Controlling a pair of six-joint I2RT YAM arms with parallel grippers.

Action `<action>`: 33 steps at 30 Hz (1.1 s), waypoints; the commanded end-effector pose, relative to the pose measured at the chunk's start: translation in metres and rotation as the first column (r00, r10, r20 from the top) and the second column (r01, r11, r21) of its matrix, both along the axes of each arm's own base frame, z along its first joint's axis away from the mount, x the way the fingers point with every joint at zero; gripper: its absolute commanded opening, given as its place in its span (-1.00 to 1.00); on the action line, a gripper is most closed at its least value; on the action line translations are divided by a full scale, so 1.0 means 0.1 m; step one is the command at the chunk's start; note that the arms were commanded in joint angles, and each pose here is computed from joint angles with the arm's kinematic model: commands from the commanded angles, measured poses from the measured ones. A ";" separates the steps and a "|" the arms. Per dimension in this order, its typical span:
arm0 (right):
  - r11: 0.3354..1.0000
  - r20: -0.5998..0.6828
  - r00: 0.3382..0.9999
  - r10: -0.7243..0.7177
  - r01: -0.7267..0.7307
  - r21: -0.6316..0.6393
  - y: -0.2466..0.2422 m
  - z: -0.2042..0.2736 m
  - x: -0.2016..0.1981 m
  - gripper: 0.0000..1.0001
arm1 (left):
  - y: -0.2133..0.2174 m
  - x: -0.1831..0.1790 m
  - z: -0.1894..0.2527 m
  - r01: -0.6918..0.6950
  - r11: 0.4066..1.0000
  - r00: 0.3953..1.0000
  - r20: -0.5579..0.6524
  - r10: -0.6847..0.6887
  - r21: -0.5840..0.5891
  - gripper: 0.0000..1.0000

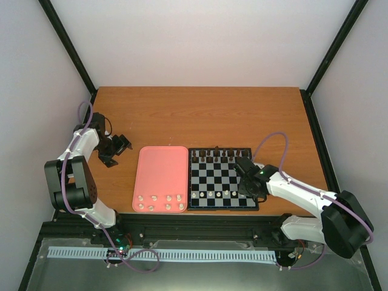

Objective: Set up the chess pieces on the board
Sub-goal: Place the chess piece on the chessboard.

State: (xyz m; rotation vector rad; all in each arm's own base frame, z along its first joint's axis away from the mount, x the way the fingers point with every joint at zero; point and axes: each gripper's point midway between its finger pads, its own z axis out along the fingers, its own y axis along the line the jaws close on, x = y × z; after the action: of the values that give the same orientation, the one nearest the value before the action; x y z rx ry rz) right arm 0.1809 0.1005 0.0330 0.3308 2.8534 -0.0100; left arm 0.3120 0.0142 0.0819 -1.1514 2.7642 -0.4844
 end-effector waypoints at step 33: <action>0.999 -0.027 0.999 -0.024 0.023 -0.032 -0.15 0.01 -0.14 -0.49 | 0.02 0.02 0.08 -0.011 1.000 1.000 0.029 0.011 0.005 0.99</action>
State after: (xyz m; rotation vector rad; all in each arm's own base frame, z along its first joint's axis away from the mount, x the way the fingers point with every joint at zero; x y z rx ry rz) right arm 0.1672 0.0912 0.0320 0.3266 2.8929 -0.0527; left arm 0.3120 0.0143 0.0819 -1.1513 2.7639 -0.4839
